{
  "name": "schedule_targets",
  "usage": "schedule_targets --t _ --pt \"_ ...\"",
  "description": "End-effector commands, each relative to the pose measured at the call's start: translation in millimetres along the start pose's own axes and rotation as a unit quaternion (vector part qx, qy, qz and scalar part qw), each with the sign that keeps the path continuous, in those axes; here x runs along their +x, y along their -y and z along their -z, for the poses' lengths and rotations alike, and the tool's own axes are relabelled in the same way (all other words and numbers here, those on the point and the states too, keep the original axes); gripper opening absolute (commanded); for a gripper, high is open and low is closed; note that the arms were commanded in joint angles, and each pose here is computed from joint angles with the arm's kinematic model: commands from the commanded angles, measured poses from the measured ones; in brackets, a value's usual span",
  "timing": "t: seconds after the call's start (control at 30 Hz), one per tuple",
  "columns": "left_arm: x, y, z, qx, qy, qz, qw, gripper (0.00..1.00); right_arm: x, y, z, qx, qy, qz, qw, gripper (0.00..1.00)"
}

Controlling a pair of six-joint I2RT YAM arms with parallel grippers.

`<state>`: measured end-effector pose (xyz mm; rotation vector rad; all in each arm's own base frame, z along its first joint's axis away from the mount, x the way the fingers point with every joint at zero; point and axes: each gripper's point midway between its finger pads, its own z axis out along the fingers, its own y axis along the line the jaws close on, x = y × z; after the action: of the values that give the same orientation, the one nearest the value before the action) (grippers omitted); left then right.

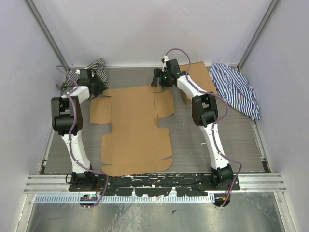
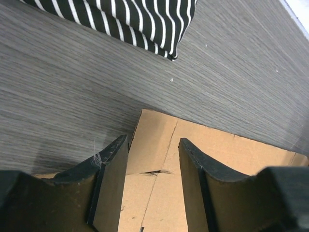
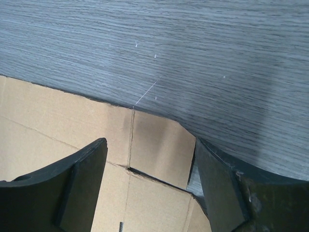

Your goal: Fold the paper box

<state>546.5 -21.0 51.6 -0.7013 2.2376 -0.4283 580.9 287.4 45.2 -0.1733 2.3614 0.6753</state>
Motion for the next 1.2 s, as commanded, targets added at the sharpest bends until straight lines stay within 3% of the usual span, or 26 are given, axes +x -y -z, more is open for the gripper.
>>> schedule_targets --t 0.0,0.17,0.6,1.0,1.17 --pt "-6 25 4 0.051 0.004 0.007 0.999 0.52 -7 -9 13 -0.002 0.002 0.004 1.000 0.78" --pt "-9 45 13 0.091 0.004 0.014 0.996 0.51 -5 -9 12 -0.004 0.000 0.003 1.000 0.78" --pt "38 76 -9 0.123 -0.044 0.016 0.991 0.48 0 -9 10 -0.007 -0.007 0.001 1.000 0.78" --pt "76 38 -37 0.041 -0.098 0.025 0.994 0.44 -2 3 15 0.034 -0.003 -0.014 0.999 0.78" --pt "81 30 -36 0.025 -0.107 0.017 0.994 0.44 3 -8 15 0.001 -0.015 -0.013 1.000 0.76"
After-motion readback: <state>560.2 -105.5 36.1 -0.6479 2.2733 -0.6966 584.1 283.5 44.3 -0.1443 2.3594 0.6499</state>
